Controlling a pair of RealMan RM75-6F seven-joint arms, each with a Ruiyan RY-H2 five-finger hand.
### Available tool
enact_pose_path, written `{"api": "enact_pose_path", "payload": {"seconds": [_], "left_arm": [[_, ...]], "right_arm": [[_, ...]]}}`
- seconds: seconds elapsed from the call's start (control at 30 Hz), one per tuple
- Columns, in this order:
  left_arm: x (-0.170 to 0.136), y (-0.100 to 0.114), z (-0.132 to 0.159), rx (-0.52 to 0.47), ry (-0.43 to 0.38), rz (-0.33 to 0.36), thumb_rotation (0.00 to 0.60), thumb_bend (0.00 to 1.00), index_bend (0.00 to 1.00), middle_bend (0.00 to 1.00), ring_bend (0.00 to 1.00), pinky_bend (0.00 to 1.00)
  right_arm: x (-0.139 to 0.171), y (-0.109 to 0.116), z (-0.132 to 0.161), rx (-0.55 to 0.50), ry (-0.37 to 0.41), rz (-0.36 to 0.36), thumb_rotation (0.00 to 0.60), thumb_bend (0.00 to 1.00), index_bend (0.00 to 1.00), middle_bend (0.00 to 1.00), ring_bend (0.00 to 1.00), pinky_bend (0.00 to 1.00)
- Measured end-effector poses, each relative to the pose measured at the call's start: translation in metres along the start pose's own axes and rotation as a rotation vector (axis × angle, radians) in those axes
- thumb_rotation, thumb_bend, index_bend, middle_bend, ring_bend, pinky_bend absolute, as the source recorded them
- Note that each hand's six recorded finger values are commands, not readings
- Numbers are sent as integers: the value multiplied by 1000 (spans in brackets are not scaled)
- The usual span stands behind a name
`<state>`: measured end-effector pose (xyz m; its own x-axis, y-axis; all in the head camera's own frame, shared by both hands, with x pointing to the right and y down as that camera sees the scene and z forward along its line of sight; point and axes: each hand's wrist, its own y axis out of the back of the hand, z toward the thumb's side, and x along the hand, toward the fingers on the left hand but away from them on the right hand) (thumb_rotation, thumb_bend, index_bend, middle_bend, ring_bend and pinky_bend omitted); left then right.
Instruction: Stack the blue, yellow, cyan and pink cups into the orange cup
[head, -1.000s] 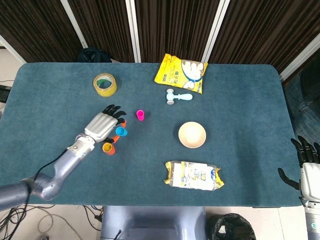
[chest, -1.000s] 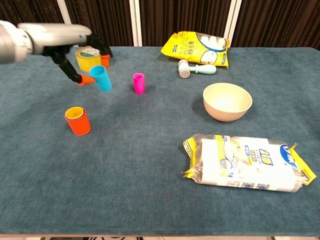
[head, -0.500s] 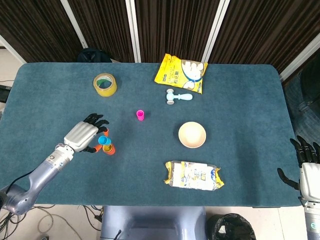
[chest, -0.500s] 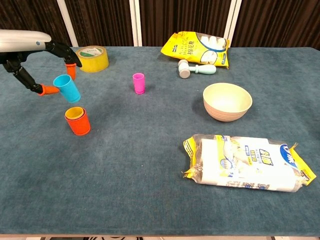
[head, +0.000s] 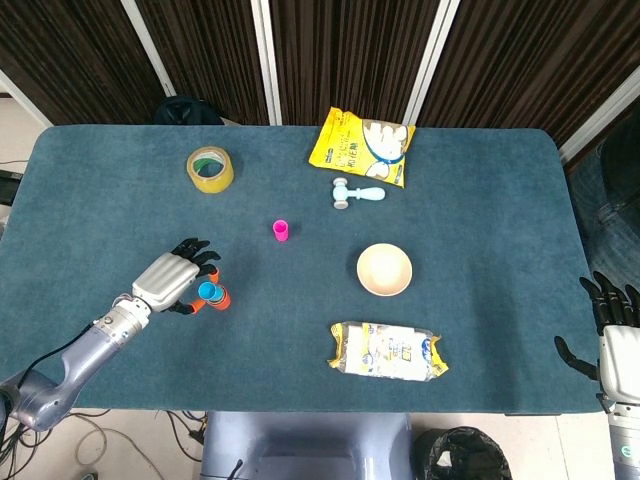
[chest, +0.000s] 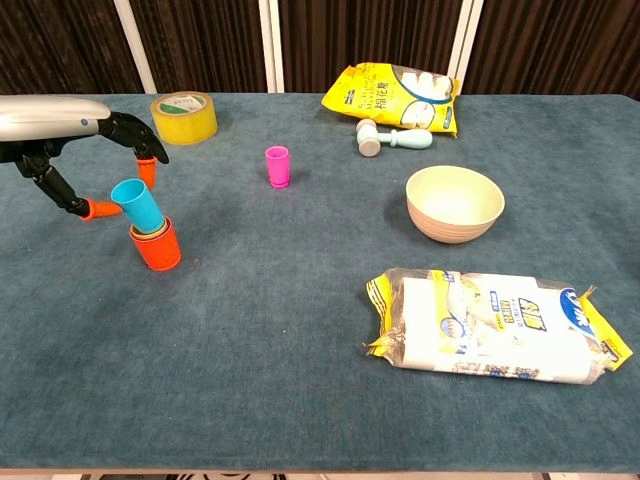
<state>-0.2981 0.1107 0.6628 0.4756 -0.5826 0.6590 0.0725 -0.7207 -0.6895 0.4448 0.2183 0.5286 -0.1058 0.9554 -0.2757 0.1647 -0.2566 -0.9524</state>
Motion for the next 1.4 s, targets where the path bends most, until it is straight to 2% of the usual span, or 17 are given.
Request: {"api": "enact_pose_path", "payload": {"seconds": [0.1,0.33,0.43,0.6,0.77,0.87,1.03,1.2,1.4], "left_arm": [[2,-3,1,0,-5,-7,600,315,382,179,0,0],[3,-8,0,21,-2,-33,600,304,211,161,0,0],[4,-7,-1,21,5,-39,600,291,179,159,0,0],[8,0,0,14,4,-19,600,272,177,165,0,0],[16,21,7,-20,-3,71,600,269,173,166,0,0],[30,35,10,-40,-1,128,600,269,170,165,0,0],[60,55,14,-64,25,179,600,269,170,165,0,0],[88,61,17,-67,69,181,600,269,174,166,0,0],[119,52,21,-31,114,171,600,269,178,167,0,0]], "right_arm": [[0,1,0,-1,0,-2,600,325,125,79,124,25],[0,0,0,-1,0,2,600,324,125,79,124,25],[0,-1,0,0,-1,5,600,324,125,79,124,25],[0,0,0,0,-1,3,600,325,125,79,124,25],[0,-2,0,3,-1,8,600,325,125,79,124,25],[0,-4,1,6,1,16,600,325,125,79,124,25],[0,-5,1,8,0,15,600,324,125,79,124,25],[0,-7,1,7,1,23,600,324,125,79,124,25],[0,-9,1,9,-4,29,600,324,125,79,124,25]]}}
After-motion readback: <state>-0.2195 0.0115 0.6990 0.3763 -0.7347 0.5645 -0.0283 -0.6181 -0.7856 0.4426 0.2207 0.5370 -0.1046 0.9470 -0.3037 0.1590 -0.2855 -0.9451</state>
